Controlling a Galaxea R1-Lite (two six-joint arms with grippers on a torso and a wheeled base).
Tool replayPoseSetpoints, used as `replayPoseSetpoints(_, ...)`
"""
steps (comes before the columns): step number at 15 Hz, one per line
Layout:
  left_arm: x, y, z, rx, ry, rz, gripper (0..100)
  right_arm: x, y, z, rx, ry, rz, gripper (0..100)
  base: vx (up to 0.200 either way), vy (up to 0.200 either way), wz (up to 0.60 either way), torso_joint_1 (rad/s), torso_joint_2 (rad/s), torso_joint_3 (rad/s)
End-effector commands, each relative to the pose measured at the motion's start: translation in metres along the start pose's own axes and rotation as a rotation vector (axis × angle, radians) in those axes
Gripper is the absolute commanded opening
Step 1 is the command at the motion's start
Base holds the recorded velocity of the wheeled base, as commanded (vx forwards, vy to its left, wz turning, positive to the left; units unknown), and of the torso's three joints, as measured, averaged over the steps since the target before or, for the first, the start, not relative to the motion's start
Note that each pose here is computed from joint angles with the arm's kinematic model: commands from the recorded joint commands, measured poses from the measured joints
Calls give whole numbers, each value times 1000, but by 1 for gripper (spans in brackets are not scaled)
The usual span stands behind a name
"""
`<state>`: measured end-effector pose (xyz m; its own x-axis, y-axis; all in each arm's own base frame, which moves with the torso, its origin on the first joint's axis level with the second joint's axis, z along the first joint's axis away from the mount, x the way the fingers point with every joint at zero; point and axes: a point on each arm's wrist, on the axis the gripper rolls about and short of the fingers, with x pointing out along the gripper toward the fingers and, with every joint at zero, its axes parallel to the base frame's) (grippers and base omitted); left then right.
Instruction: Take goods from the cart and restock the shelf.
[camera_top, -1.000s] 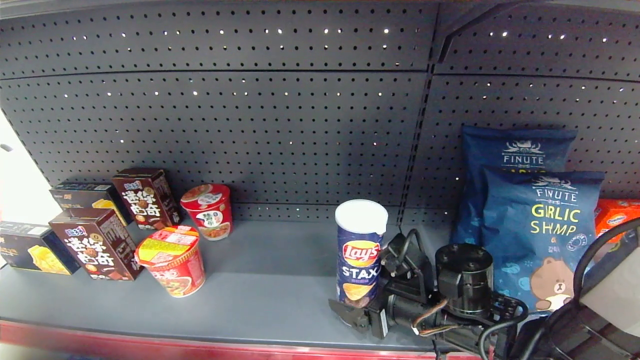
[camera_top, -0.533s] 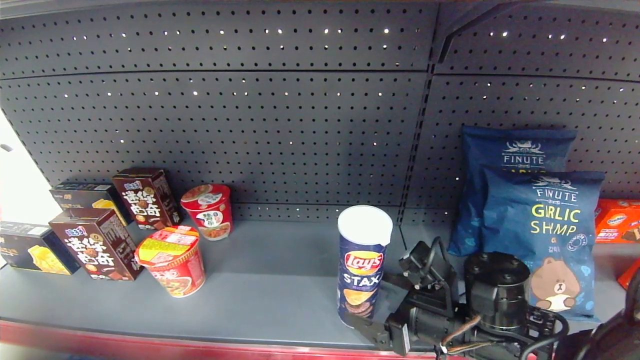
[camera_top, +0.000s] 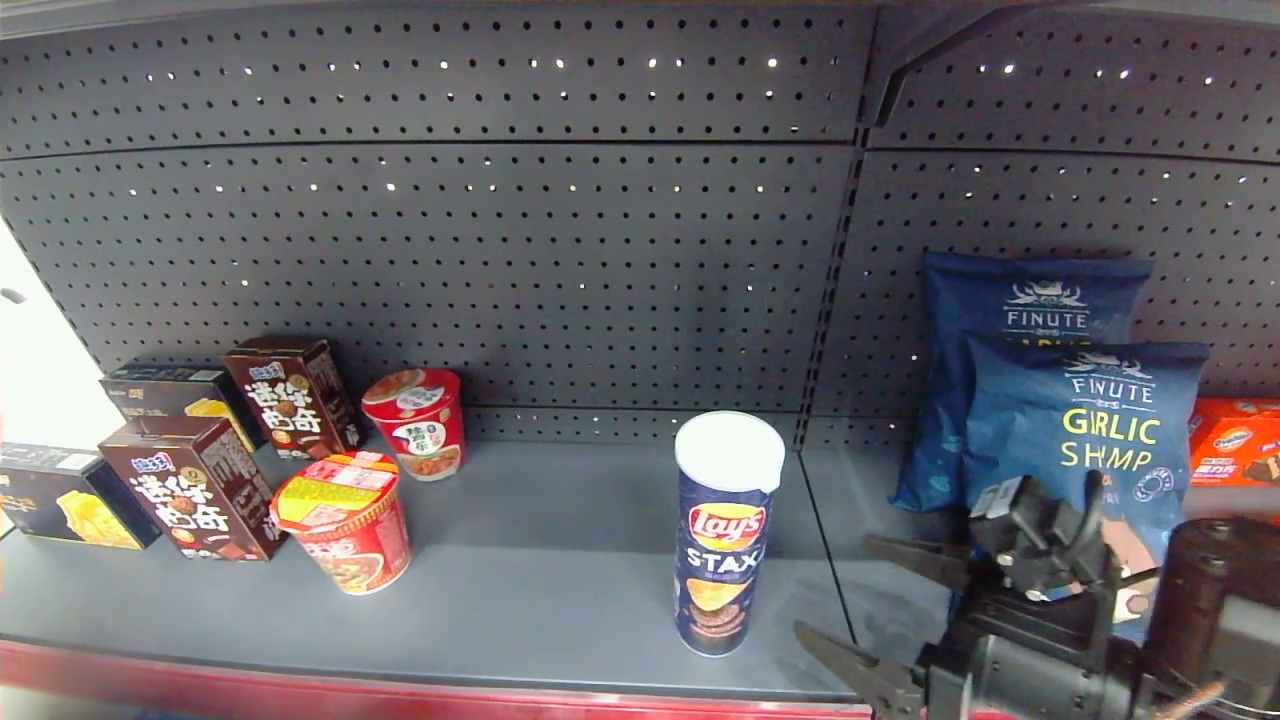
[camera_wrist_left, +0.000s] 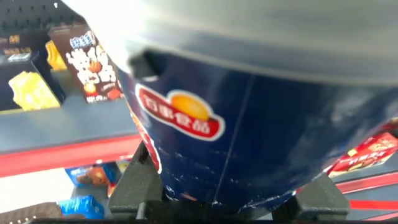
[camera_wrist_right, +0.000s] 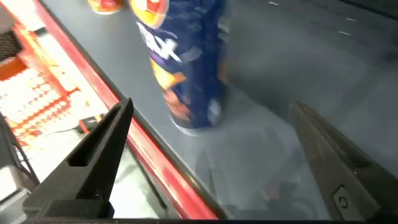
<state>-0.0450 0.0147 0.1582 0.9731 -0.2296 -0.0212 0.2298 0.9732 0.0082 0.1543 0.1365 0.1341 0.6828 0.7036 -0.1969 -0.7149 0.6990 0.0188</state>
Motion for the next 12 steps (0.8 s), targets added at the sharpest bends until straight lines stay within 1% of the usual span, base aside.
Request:
replayPoseSetpoints(1,2,2,22,1,-11,-60,0,-82,2,17,-38,-88,-111,100,0,0,0,0,0,0)
replayPoseSetpoints(2,5,4,37,1,-16,-103,0,-103,4,23,-38,-75,-162,100,0,0,0,0,0,0)
replayPoseSetpoints(3,7,5,46,6,-17,-152,0,-124,8,24,-40,-70,-187,100,0,0,0,0,0,0)
replayPoseSetpoints(4,14,5,54,18,3,-212,0,-145,9,21,-45,-70,-225,100,0,0,0,0,0,0)
replayPoseSetpoints(5,23,4,56,26,39,-275,0,-161,8,14,-57,-63,-312,100,0,0,0,0,0,0)
replayPoseSetpoints(6,32,2,55,29,72,-315,0,-172,7,10,-57,-70,-358,100,0,0,0,0,0,0)
replayPoseSetpoints(7,46,-3,54,25,105,-366,0,-182,6,5,-46,-89,-405,100,0,0,0,0,0,0)
replayPoseSetpoints(8,52,-5,54,20,111,-386,0,-185,6,4,-41,-98,-430,100,0,0,0,0,0,0)
replayPoseSetpoints(9,70,-15,56,-12,128,-435,0,-191,5,-4,-28,-113,-500,100,0,0,0,0,0,0)
replayPoseSetpoints(10,85,-23,59,-48,163,-457,0,-196,6,-13,-16,-126,-542,100,0,0,0,0,0,0)
replayPoseSetpoints(11,100,-31,63,-56,179,-486,0,-199,6,-23,-4,-132,-576,100,0,0,0,0,0,0)
replayPoseSetpoints(12,112,-37,65,-60,181,-515,0,-201,7,-32,10,-135,-613,100,0,0,0,0,0,0)
